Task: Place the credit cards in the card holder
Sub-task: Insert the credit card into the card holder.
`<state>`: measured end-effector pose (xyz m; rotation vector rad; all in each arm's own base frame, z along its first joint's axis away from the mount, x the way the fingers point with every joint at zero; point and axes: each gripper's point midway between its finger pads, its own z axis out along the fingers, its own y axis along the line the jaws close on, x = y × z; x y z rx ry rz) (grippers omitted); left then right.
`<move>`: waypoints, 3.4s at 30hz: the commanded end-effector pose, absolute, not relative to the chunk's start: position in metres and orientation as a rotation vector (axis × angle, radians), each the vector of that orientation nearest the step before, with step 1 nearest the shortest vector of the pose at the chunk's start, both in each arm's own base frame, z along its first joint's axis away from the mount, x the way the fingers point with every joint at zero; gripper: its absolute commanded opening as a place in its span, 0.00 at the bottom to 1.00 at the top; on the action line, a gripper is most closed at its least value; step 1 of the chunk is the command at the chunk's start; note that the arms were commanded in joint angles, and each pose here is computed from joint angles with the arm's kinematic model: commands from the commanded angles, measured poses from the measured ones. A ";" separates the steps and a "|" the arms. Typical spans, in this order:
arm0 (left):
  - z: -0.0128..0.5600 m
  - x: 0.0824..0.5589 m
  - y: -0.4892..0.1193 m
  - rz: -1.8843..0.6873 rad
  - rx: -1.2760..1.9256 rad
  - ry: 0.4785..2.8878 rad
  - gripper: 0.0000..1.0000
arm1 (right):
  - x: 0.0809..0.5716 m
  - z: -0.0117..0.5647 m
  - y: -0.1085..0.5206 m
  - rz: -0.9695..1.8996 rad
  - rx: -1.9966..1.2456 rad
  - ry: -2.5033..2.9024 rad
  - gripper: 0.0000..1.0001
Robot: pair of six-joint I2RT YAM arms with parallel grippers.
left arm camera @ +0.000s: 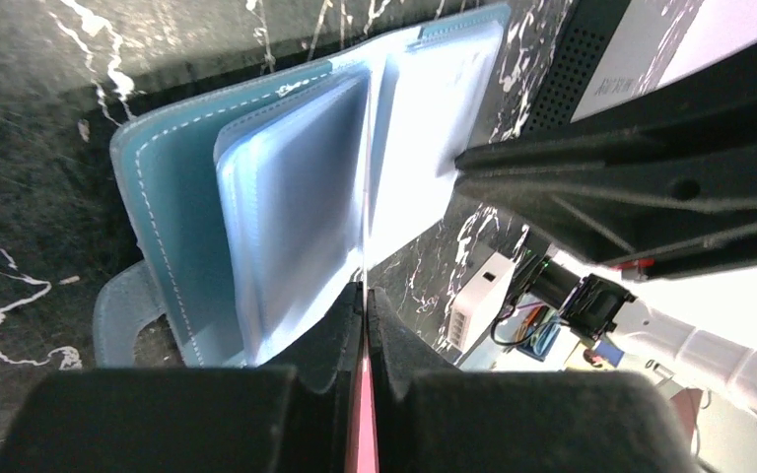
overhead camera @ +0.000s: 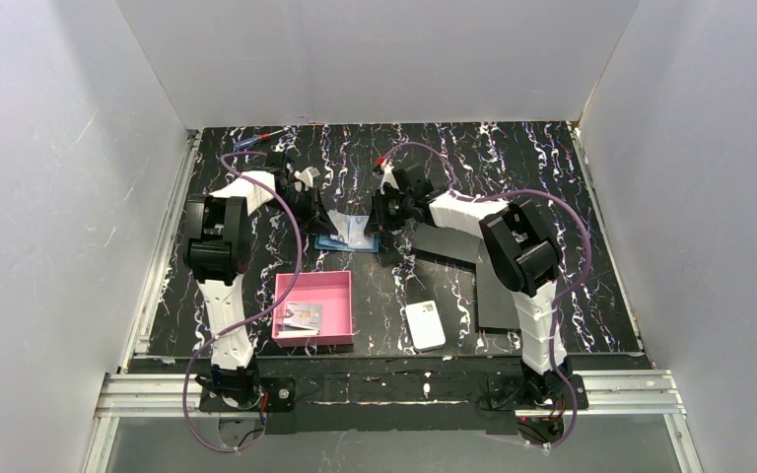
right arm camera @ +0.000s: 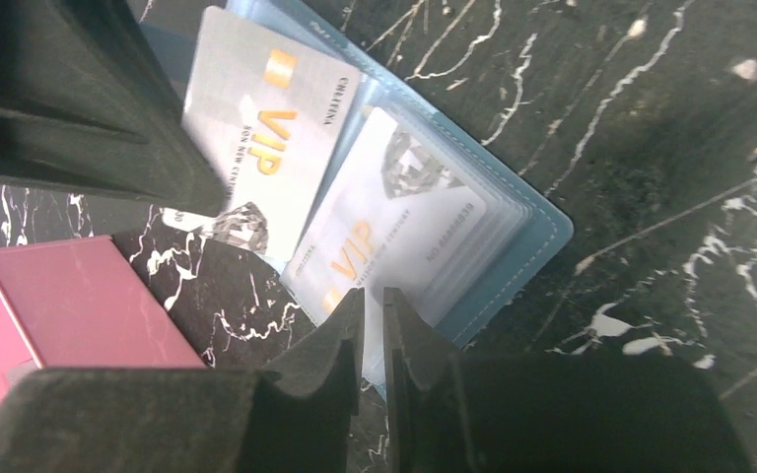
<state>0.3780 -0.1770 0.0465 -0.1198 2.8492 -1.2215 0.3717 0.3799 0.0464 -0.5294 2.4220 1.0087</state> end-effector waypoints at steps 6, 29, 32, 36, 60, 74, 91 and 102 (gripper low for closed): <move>0.069 0.369 -0.176 -1.255 0.072 2.778 0.00 | 0.364 0.011 0.350 0.946 -0.589 2.526 0.18; 0.059 0.357 -0.189 -1.499 0.044 2.802 0.00 | 0.362 0.003 0.352 0.974 -0.624 2.538 0.17; 0.058 0.355 -0.187 -1.482 0.047 2.810 0.00 | 0.363 0.002 0.352 0.972 -0.624 2.538 0.17; 0.057 0.353 -0.187 -1.484 0.044 2.815 0.00 | 0.363 0.003 0.352 0.972 -0.624 2.538 0.17; 0.041 0.360 -0.192 -1.527 -0.027 2.866 0.00 | 0.362 0.001 0.351 0.969 -0.623 2.543 0.17; 0.030 0.381 -0.199 -1.493 -0.101 2.803 0.00 | 0.362 -0.001 0.352 0.973 -0.621 2.546 0.16; 0.040 0.373 -0.210 -1.248 -0.041 2.868 0.32 | 0.376 0.033 0.348 0.890 -0.564 2.542 0.22; 0.044 0.375 -0.197 -0.786 -0.052 2.940 0.72 | 0.388 0.051 0.330 0.764 -0.414 2.561 0.32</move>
